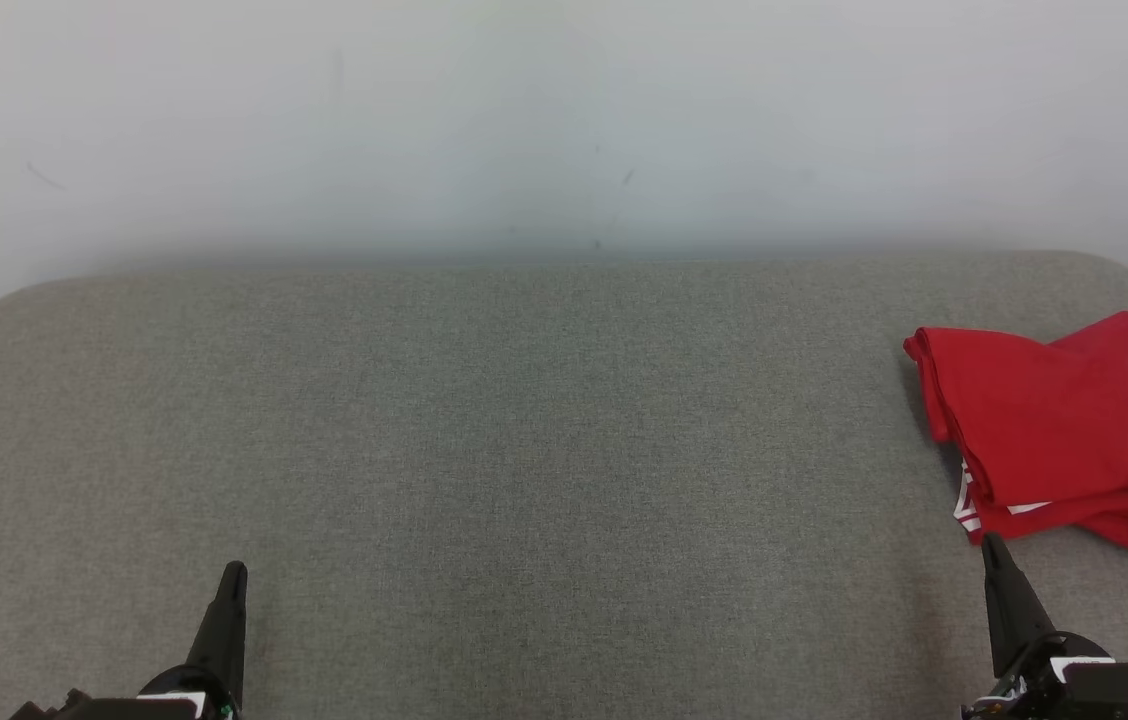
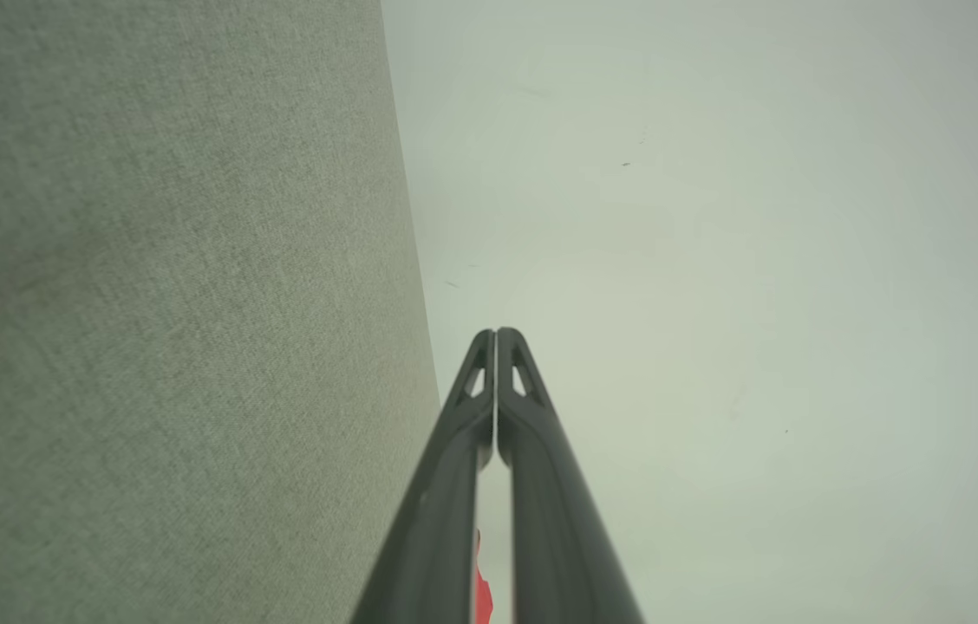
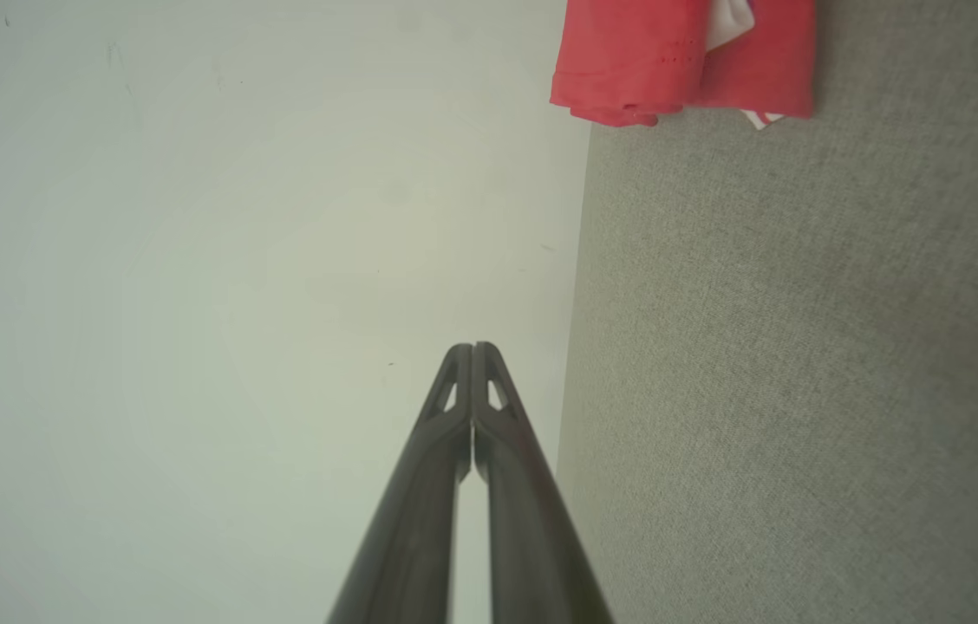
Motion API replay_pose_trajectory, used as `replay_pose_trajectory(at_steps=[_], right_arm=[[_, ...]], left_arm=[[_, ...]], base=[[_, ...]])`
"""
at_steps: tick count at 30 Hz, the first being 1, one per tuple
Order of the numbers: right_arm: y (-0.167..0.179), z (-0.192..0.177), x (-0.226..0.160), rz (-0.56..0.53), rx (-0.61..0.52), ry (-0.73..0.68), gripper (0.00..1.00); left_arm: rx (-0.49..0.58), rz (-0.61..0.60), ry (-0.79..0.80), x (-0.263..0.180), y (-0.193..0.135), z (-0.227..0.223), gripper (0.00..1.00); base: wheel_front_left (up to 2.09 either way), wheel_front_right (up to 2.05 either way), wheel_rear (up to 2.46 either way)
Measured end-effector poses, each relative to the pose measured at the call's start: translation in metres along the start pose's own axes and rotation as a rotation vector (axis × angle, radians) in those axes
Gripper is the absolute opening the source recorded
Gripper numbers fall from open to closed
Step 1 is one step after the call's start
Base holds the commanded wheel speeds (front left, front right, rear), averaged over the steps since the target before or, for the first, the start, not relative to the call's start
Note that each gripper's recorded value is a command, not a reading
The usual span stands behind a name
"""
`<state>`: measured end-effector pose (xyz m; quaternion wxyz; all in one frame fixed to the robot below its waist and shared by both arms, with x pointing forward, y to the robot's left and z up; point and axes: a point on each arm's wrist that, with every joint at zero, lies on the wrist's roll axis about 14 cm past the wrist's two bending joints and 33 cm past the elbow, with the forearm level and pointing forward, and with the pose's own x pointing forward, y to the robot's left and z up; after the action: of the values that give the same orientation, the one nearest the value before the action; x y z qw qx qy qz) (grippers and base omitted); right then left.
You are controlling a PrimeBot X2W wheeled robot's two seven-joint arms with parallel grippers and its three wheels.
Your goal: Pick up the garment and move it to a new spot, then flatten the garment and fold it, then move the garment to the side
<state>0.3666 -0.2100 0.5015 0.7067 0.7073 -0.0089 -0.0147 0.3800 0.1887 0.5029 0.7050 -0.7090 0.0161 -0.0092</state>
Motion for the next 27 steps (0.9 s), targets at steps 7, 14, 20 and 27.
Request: replay_pose_trajectory(at_steps=[7,14,20,27], right_arm=[[0.0,0.0,0.0,0.0,0.0,0.0,0.0],[-0.0001,0.0,0.0,0.0,0.0,0.0,0.0],[0.0,0.0,0.0,0.0,0.0,0.0,0.0],[-0.0001,0.0,0.0,0.0,0.0,0.0,0.0]], left_arm=[[0.0,0.0,0.0,0.0,0.0,0.0,0.0],[0.0,0.0,0.0,0.0,0.0,0.0,0.0],[0.0,0.0,0.0,0.0,0.0,0.0,0.0],[0.0,0.0,0.0,0.0,0.0,0.0,0.0]], base=[[0.0,0.0,0.0],[0.0,0.0,0.0],[0.0,0.0,0.0],[0.0,0.0,0.0]])
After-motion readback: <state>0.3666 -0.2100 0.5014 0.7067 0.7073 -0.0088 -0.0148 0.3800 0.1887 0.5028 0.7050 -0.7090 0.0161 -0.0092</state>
